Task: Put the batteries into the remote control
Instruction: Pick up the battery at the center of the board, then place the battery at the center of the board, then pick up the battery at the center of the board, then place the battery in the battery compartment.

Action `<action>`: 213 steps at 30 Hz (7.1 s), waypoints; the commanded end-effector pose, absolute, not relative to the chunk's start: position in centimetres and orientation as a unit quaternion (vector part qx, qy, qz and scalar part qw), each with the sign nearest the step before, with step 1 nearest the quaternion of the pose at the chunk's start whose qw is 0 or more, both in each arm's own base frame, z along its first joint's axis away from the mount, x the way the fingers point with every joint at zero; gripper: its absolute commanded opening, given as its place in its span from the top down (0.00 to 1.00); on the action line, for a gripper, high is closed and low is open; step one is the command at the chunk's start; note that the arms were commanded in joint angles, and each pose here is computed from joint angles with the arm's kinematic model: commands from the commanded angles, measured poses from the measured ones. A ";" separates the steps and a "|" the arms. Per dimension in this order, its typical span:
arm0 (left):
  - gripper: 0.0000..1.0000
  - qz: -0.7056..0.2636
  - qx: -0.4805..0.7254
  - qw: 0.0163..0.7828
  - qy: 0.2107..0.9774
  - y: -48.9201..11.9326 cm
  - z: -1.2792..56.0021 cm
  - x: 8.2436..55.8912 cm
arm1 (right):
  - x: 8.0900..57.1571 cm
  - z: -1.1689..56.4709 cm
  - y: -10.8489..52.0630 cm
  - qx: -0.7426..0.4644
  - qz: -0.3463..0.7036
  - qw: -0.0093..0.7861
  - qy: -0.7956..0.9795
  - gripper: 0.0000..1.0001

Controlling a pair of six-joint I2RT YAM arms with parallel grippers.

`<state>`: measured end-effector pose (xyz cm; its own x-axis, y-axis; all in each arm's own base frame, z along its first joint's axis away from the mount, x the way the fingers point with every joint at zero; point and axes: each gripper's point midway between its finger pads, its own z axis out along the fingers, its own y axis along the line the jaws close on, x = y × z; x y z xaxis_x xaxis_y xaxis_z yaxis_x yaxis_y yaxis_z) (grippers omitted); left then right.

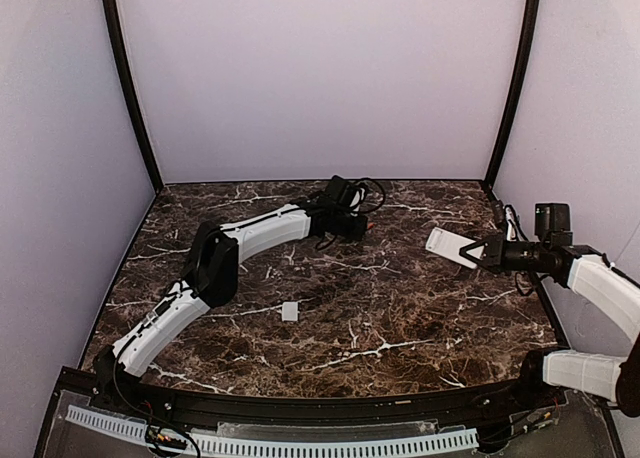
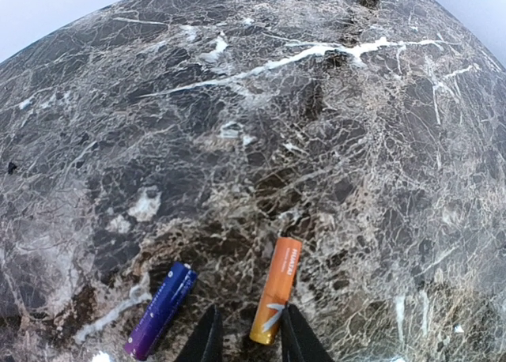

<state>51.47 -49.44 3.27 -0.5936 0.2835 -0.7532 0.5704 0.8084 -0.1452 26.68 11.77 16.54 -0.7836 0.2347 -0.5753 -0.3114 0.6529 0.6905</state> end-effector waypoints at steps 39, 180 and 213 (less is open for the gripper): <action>1.00 -0.072 0.326 0.143 0.932 -35.4 -0.9 33.7 | 26.9 17.9 11.7 -0.036 0.415 0.350 0.839 1.00; 1.00 -0.306 0.300 0.568 0.703 -36.6 22.1 26.3 | 21.9 19.7 34.0 -0.251 0.543 0.269 0.755 1.00; 0.89 -0.311 0.270 0.543 0.732 -38.1 19.2 27.8 | 22.4 20.7 34.2 -0.223 0.558 0.268 0.753 1.00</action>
